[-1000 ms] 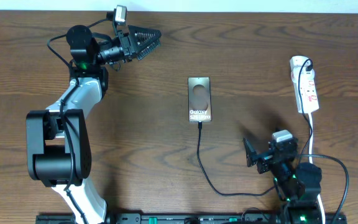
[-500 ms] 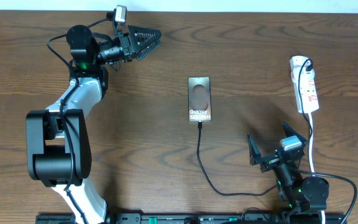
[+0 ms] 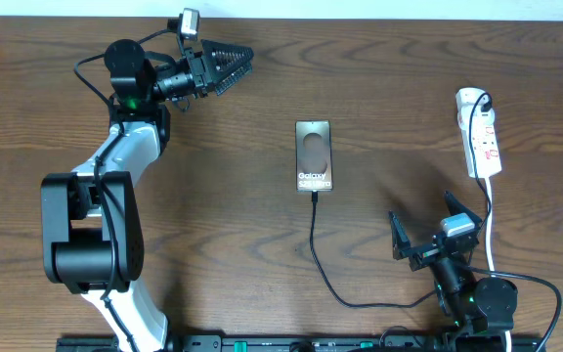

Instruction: Plug charger to phone and switch on socket

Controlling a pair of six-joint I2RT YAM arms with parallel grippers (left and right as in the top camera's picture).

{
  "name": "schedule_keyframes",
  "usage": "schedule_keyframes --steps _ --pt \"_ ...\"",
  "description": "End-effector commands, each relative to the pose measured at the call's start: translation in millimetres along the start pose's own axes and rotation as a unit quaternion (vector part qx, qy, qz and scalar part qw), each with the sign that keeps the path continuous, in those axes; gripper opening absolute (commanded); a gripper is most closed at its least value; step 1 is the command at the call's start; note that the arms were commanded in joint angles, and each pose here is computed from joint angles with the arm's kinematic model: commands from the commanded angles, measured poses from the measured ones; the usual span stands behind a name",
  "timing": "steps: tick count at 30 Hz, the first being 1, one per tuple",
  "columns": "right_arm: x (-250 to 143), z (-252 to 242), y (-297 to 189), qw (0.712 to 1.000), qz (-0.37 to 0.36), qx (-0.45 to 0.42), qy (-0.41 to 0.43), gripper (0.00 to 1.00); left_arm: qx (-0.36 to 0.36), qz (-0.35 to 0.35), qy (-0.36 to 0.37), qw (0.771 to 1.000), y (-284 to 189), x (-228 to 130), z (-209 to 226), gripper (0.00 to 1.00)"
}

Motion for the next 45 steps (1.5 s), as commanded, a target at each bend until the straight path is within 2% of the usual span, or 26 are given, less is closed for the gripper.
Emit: schedule_keyframes --steps 1,14,18,21,25,28,30,32,34,36,40,45 --pt "-1 4 0 1.000 0.000 0.011 0.006 0.99 -0.005 0.000 0.018 1.000 -1 4 -9 0.93" --pt "-1 4 0 1.000 0.000 0.011 0.006 0.99 -0.001 0.002 0.004 1.000 -1 2 -4 0.93" --pt "-1 4 0 1.000 0.000 0.011 0.006 0.99 -0.002 0.001 0.010 1.000 -2 4 -14 0.94" --pt "-1 4 0 1.000 0.000 0.011 0.006 0.99 -0.002 -0.014 0.040 0.999 -6 13 -33 0.94" --pt "-1 4 0 1.000 0.000 0.011 0.006 0.99 0.009 -0.056 0.125 0.991 -12 28 -67 0.94" --pt "-1 4 0 1.000 0.000 0.011 0.006 0.99 0.079 -0.096 0.164 0.979 -20 38 -70 0.94" --pt "-1 4 0 1.000 0.000 0.011 0.006 0.99 0.170 -0.119 0.137 0.969 -32 36 -53 0.94" --pt "-1 4 0 1.000 0.000 0.011 0.006 0.99 0.279 -0.128 0.105 0.946 -53 25 -31 0.94" --pt "-1 4 0 1.000 0.000 0.011 0.006 0.99 0.381 -0.121 0.087 0.912 -77 9 -15 0.94" --pt "-1 4 0 1.000 0.000 0.011 0.006 0.99 0.436 -0.106 0.090 0.889 -93 -3 -11 0.94" --pt "-1 4 0 1.000 0.000 0.011 0.006 0.99 0.495 -0.081 0.137 0.854 -116 -22 -16 0.94" --pt "-1 4 0 1.000 0.000 0.011 0.006 0.99 0.527 -0.093 0.159 0.830 -138 -58 -16 0.94"
Point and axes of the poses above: each gripper's point midway between its finger pads, its own y axis out along the fingers, its own z axis along the line the jaws close on, x = y × z, the point moved 2 cm from there along -y, back along the fingers, and after that the axes turned 6 degrees about y, right-handed, at the moved point
